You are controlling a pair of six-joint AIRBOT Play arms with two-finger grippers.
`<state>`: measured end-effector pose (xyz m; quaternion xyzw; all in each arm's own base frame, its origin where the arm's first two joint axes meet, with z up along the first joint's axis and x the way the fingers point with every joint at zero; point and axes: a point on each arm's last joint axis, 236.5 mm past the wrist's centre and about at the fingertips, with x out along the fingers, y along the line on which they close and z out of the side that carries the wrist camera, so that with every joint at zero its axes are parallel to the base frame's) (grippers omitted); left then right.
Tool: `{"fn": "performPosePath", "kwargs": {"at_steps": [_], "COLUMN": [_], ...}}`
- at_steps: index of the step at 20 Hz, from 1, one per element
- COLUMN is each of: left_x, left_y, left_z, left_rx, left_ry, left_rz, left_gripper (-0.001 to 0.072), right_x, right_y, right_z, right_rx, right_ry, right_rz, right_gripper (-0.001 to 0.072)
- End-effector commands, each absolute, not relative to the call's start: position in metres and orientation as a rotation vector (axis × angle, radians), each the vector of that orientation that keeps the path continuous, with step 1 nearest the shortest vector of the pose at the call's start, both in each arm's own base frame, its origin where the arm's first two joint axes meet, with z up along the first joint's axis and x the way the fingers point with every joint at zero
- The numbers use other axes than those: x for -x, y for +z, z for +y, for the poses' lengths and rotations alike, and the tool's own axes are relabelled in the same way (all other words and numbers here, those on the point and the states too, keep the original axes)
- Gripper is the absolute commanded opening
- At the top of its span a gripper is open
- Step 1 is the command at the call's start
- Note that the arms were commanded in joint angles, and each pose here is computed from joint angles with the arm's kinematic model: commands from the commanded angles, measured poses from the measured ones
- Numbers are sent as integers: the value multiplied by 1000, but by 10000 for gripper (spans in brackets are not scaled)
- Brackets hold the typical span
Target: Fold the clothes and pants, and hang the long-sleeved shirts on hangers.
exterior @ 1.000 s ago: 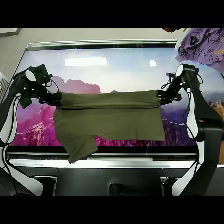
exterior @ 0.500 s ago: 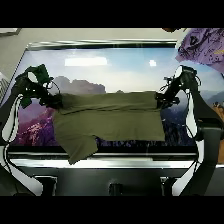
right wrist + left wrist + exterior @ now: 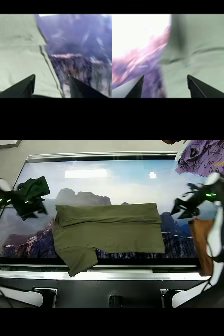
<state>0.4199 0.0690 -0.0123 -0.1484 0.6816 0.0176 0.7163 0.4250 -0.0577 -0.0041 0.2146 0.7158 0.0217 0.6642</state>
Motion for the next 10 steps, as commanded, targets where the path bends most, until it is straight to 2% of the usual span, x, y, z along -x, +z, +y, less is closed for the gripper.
{"fn": "performPosePath", "kwargs": {"at_steps": [1, 5, 10], "left_x": [-347, -269, -213], "left_y": [-11, -42, -74], "left_z": [91, 25, -37], "left_rx": [497, 798, 986], "left_ry": [140, 104, 53], "left_rz": [1486, 1430, 1485], "left_gripper": [613, 614, 612], "right_x": [-394, -339, -309], "right_y": [17, -15, -35], "right_z": [-85, -65, -40], "right_rx": [-698, -812, -860], "right_ry": [84, 80, 97], "right_rz": [1478, 1501, 1550], "right_gripper": [475, 472, 472]}}
